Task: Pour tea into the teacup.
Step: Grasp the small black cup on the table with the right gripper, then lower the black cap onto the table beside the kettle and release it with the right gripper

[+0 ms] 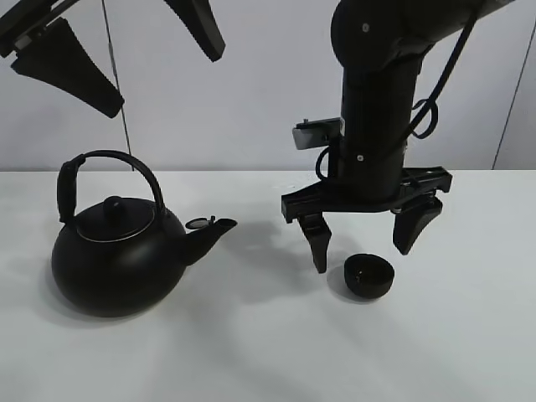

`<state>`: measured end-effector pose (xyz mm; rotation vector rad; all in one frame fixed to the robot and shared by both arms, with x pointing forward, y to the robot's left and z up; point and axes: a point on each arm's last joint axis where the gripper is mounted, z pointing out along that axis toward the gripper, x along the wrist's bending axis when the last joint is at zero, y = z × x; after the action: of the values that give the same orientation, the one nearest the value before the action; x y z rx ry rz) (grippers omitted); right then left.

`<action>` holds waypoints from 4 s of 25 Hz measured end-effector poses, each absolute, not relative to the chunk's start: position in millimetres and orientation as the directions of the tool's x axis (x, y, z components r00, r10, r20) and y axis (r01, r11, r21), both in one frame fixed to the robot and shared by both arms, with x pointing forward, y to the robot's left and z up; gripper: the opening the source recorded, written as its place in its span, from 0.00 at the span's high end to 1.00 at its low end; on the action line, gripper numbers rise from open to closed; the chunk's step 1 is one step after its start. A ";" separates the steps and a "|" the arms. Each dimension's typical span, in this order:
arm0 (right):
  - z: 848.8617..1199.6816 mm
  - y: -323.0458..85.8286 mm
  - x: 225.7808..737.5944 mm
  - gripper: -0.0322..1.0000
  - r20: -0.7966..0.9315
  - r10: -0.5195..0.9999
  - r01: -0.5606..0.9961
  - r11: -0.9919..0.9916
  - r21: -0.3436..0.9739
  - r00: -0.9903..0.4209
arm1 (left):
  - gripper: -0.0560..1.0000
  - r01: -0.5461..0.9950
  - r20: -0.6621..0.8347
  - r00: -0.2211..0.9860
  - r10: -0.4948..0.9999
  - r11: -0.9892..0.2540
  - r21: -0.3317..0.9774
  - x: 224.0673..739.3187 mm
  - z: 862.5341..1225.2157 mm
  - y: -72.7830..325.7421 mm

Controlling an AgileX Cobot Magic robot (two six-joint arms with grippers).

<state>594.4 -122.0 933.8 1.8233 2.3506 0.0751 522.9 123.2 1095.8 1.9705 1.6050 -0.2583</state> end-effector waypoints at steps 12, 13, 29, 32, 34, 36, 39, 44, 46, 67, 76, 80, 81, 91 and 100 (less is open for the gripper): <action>894.7 -123.5 581.3 0.38 -0.039 0.977 0.967 0.211 0.140 -0.208 | 0.29 0.944 -0.491 0.258 0.832 -0.109 0.311 522.9 1095.8 123.2; 892.5 -124.1 580.0 0.39 -0.037 0.978 0.968 0.208 0.141 -0.205 | 0.29 0.944 -0.491 0.258 0.832 -0.109 0.311 522.9 1095.8 123.2; 891.5 -125.4 582.8 0.59 -0.055 0.978 0.961 0.207 0.181 -0.201 | 0.29 0.944 -0.491 0.258 0.832 -0.109 0.311 522.9 1095.8 123.2; 891.6 -126.2 583.3 0.59 -0.064 0.978 0.961 0.208 0.185 -0.200 | 0.29 0.944 -0.491 0.258 0.832 -0.109 0.311 522.9 1095.8 123.2; 891.6 -126.3 583.4 0.59 -0.064 0.978 0.961 0.205 0.185 -0.197 | 0.29 0.944 -0.491 0.258 0.832 -0.109 0.311 522.9 1095.8 123.2; 894.0 -126.3 583.0 0.59 -0.061 0.980 0.962 0.200 0.187 -0.192 | 0.29 0.944 -0.491 0.258 0.832 -0.109 0.311 522.9 1095.8 123.2; 904.5 -125.9 582.6 0.59 -0.048 0.981 0.959 0.194 0.208 -0.189 | 0.29 0.944 -0.491 0.258 0.832 -0.109 0.311 522.9 1095.8 123.2; 919.9 -114.3 583.9 0.59 -0.022 0.970 0.942 0.242 0.231 -0.244 | 0.29 0.944 -0.491 0.258 0.832 -0.109 0.311 522.9 1095.8 123.2; 921.9 -110.0 583.5 0.59 -0.005 0.966 0.939 0.253 0.232 -0.259 | 0.29 0.944 -0.491 0.258 0.832 -0.109 0.311 522.9 1095.8 123.2; 915.6 -85.3 581.7 0.59 0.089 0.952 0.923 0.258 0.285 -0.294 | 0.29 0.944 -0.491 0.258 0.832 -0.109 0.311 522.9 1095.8 123.2; 911.6 -59.7 589.5 0.59 0.084 0.934 0.907 0.312 0.281 -0.347 | 0.29 0.944 -0.491 0.258 0.832 -0.109 0.311 522.9 1095.8 123.2; 898.9 -59.9 589.6 0.59 0.073 0.935 0.913 0.320 0.253 -0.348 | 0.29 0.944 -0.491 0.258 0.832 -0.109 0.311 522.9 1095.8 123.2; 897.5 -59.9 589.6 0.59 0.072 0.935 0.914 0.321 0.250 -0.348 | 0.29 0.944 -0.491 0.258 0.832 -0.109 0.311 522.9 1095.8 123.2; 892.8 -58.7 589.7 0.59 0.078 0.930 0.913 0.331 0.239 -0.358 | 0.29 0.944 -0.491 0.258 0.832 -0.109 0.311 522.9 1095.8 123.2; 898.1 -58.1 590.1 0.50 0.074 0.931 0.918 0.337 0.208 -0.359 | 0.29 0.944 -0.491 0.258 0.832 -0.109 0.311 522.9 1095.8 123.2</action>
<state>590.1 -58.1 898.1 1.7446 2.5210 0.3302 522.9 123.2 1095.8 1.9705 1.6050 -0.2583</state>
